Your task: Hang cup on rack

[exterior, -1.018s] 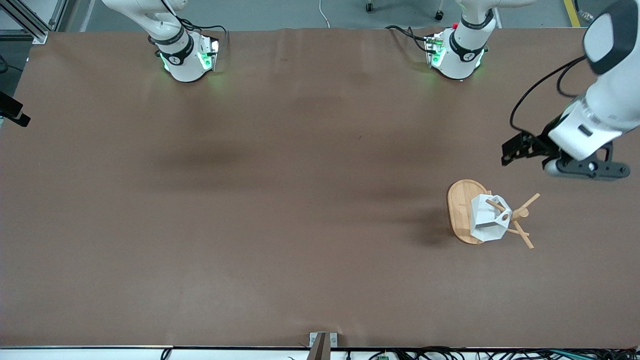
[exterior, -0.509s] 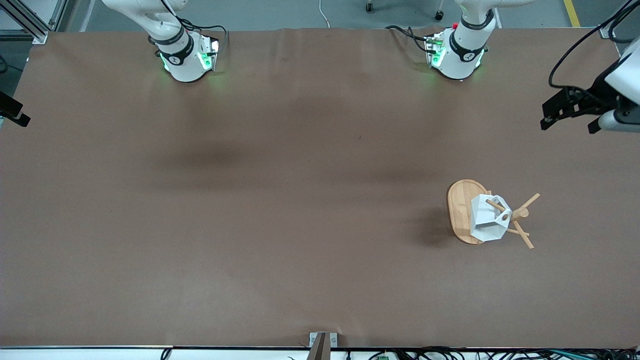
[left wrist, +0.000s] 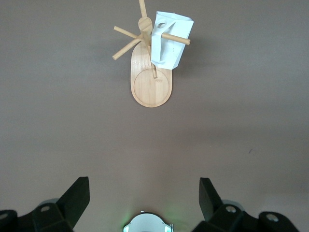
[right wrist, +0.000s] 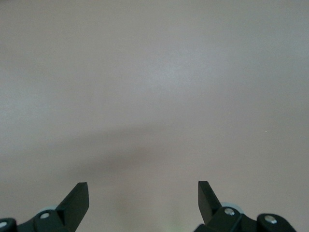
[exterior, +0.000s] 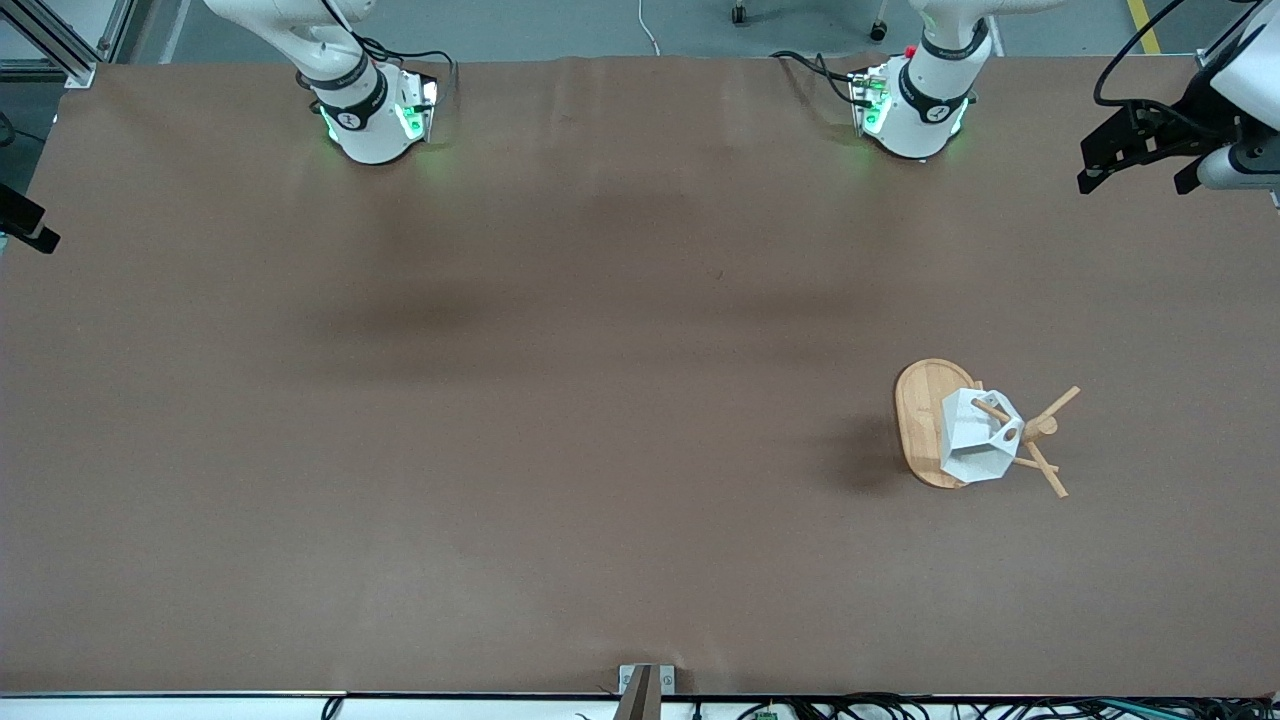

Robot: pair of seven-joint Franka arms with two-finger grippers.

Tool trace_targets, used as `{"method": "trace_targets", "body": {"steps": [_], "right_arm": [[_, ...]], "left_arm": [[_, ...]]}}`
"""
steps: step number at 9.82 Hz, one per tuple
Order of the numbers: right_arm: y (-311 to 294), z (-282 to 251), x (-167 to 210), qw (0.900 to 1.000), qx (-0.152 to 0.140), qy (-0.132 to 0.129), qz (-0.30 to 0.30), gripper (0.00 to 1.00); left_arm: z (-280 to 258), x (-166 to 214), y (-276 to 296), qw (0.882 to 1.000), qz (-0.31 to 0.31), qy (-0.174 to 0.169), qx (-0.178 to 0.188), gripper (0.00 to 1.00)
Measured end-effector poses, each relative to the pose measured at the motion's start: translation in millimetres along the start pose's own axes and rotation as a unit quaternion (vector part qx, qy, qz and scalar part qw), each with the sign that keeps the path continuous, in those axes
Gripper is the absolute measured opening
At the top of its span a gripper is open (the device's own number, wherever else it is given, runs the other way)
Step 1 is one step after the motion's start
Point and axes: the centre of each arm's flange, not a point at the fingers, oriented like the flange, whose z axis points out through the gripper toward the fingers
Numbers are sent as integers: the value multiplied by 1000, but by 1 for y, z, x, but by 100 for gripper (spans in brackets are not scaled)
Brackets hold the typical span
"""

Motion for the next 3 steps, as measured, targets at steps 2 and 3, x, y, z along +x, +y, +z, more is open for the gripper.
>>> {"method": "trace_targets", "body": {"steps": [2, 3], "right_arm": [[1, 0, 0, 1000, 0, 0, 1, 100], [1, 0, 0, 1000, 0, 0, 1, 100]], "left_arm": [[2, 1, -1, 1000, -1, -2, 1, 100], [2, 1, -1, 1000, -1, -2, 1, 100]]}}
